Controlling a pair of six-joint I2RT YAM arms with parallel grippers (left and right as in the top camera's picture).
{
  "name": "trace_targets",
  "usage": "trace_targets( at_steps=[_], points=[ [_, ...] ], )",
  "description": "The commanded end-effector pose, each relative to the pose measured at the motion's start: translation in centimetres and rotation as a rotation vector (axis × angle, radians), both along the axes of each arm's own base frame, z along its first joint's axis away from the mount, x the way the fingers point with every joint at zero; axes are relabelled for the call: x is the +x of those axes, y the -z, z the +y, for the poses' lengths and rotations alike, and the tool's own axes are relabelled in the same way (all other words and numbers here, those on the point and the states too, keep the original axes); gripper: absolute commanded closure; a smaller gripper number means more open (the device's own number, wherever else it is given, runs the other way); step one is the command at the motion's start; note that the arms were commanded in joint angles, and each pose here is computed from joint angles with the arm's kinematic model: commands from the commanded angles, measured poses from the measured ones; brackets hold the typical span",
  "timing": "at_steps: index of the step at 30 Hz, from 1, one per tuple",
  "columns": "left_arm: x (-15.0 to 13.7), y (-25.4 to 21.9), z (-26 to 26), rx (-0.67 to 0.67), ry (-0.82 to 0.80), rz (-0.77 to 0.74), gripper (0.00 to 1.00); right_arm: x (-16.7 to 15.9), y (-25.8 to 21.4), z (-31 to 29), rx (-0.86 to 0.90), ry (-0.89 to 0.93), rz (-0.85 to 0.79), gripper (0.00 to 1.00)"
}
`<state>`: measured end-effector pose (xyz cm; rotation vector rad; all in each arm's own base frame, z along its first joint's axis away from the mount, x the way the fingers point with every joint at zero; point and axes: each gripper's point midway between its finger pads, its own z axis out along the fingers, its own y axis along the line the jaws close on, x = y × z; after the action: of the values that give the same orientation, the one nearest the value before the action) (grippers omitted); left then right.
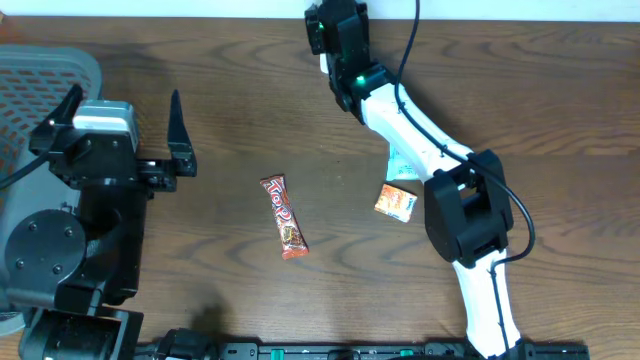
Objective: Scan the item barcode
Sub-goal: 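Lift the bottle with the right gripper and hold it at the scanner, then carry the bottle to the right table edge and release it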
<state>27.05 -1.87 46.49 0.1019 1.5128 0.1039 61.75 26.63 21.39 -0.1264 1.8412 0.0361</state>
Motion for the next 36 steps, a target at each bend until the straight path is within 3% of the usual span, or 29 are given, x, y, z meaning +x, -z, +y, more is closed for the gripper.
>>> trace_targets(
  at_steps=[1, 11, 24, 29, 31, 36],
  points=[
    [0.0, -0.1, 0.0, -0.006, 0.005, -0.009, 0.02, 1.2, 0.2, -1.2, -0.026, 0.026, -0.050, 0.52],
    [0.0, -0.1, 0.0, -0.006, 0.005, -0.008, 0.02, 2.5, 5.5, -0.8, -0.032, 0.023, -0.034, 0.48],
    [0.7, 0.4, -0.2, 0.009, 0.004, 0.012, 0.02, 2.0, 3.7, -0.2, -0.027, 0.013, -0.043, 0.46],
    [1.1, 0.8, -0.2, 0.046, 0.002, 0.026, 0.02, 0.1, -1.4, -1.1, -0.038, 0.011, -0.022, 0.49],
    [1.0, 0.8, -0.2, 0.046, 0.002, 0.025, 0.02, -2.2, -4.9, -2.6, -0.052, 0.017, 0.027, 0.48],
    [1.0, 0.7, -0.2, 0.045, 0.003, 0.023, 0.02, -7.8, -6.2, -8.9, -0.007, 0.137, 0.272, 0.50]
  ],
)
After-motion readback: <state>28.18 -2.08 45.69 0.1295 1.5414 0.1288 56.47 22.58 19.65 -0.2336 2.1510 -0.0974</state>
